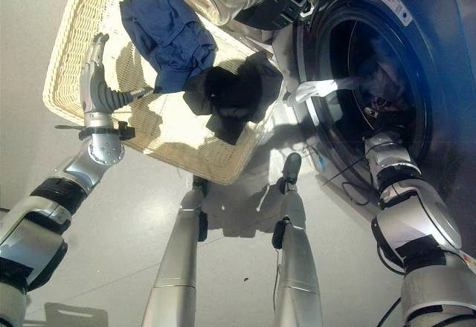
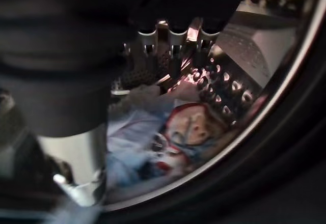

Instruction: Put the clothes into the washing machine.

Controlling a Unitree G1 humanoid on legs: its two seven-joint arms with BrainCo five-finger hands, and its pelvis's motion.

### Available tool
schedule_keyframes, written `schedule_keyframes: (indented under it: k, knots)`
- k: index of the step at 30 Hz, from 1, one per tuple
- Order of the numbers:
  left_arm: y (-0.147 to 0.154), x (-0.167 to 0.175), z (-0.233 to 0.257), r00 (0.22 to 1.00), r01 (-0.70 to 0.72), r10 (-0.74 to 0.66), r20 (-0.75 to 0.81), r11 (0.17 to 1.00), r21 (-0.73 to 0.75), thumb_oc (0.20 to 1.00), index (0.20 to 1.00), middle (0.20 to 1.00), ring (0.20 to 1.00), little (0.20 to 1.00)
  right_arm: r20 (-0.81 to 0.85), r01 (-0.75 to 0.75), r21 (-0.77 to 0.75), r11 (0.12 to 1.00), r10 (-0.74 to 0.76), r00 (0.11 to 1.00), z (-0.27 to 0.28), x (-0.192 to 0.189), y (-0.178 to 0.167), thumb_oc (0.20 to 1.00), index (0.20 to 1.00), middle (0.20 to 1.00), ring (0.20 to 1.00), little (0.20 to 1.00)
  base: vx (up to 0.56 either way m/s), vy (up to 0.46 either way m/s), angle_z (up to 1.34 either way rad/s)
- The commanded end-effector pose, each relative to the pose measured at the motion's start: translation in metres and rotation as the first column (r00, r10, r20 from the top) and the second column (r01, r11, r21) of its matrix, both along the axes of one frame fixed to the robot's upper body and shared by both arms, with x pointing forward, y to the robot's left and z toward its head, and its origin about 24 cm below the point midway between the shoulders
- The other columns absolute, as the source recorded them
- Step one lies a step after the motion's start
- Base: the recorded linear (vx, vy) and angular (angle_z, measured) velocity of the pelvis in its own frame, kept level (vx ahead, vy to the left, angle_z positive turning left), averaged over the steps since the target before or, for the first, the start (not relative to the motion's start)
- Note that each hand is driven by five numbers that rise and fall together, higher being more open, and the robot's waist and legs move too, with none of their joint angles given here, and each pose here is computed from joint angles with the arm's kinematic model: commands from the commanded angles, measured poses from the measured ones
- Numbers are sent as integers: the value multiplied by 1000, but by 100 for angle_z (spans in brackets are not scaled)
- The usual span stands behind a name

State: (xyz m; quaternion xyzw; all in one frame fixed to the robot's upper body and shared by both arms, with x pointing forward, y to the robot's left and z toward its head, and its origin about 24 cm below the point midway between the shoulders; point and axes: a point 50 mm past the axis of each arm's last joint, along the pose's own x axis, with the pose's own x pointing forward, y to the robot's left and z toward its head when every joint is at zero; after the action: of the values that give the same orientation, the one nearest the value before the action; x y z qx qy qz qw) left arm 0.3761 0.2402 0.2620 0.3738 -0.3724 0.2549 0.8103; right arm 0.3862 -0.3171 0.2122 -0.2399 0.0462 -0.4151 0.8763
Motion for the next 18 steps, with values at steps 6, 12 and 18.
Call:
schedule_keyframes:
  k: [6, 12, 18]
  knots:
    - [-2, -2, 26, 996, 10, -10, 87, 1000, -2, 1000, 1000, 1000, 1000, 1000, 98, 171, -351, 921, -145, 985, 92, -28, -40, 1000, 1000, 1000, 1000, 1000, -10, -8, 1]
    - [-11, 0, 22, 995, 20, -20, 97, 1000, 0, 1000, 1000, 1000, 1000, 1000, 109, 81, -514, 854, -28, 994, 91, -13, -8, 1000, 1000, 1000, 1000, 1000, -3, 6, 1]
    - [-20, 4, 18, 994, -54, 42, 103, 991, 118, 1000, 1000, 1000, 1000, 1000, 111, 26, -588, 809, 49, 993, 83, -4, 15, 1000, 1000, 1000, 1000, 1000, -5, 23, 2]
